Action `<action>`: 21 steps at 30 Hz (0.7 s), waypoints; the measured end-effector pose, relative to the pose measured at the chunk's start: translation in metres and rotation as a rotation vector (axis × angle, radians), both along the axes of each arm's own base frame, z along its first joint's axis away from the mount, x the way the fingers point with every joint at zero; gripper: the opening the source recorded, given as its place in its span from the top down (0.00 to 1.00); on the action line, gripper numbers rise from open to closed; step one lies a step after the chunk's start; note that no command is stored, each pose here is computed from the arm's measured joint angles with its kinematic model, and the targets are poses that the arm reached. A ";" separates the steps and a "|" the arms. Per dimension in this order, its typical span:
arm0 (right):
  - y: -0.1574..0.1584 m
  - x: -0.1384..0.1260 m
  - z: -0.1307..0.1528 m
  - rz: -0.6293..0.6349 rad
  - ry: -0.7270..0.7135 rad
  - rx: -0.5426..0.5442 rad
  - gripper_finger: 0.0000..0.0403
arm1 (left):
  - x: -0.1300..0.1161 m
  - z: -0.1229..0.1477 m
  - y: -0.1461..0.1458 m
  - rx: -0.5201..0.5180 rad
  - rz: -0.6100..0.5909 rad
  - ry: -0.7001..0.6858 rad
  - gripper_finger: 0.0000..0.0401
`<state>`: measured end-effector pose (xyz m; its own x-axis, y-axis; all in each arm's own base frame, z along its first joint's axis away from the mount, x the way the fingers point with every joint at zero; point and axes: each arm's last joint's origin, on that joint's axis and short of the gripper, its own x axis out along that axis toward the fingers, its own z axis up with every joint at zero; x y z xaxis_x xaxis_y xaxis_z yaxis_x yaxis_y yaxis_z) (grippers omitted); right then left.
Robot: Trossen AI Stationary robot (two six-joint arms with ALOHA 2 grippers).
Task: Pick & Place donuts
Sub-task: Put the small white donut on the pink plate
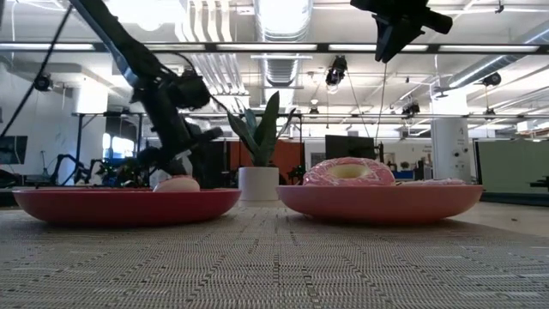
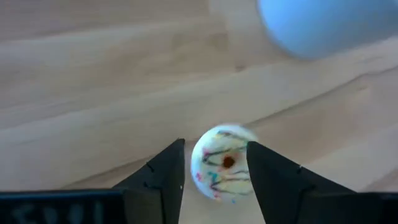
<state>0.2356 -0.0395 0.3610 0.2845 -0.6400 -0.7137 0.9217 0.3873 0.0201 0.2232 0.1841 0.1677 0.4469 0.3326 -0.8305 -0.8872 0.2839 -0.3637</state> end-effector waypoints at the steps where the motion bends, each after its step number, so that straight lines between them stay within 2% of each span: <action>1: 0.000 0.000 0.000 0.000 0.000 0.000 0.84 | 0.003 -0.003 0.002 -0.016 -0.015 0.025 0.64; 5: 0.000 0.000 0.000 0.001 0.001 0.002 0.84 | 0.008 -0.011 0.006 -0.059 -0.053 0.120 0.64; 11: 0.000 0.000 0.000 0.001 0.005 0.003 0.82 | 0.008 -0.014 0.006 -0.045 -0.100 0.146 0.67; 14: 0.000 0.000 -0.001 0.003 0.008 0.002 0.82 | 0.009 -0.014 0.007 -0.037 -0.107 0.141 0.73; 21: -0.001 -0.001 -0.001 -0.009 0.012 -0.021 0.83 | 0.014 -0.012 0.007 0.004 -0.118 0.108 0.97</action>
<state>0.2349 -0.0402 0.3603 0.2702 -0.6571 -0.7037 0.9251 0.3797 0.0006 0.2376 0.1906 0.1552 0.3913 0.2865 -0.8745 -0.8815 0.3895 -0.2669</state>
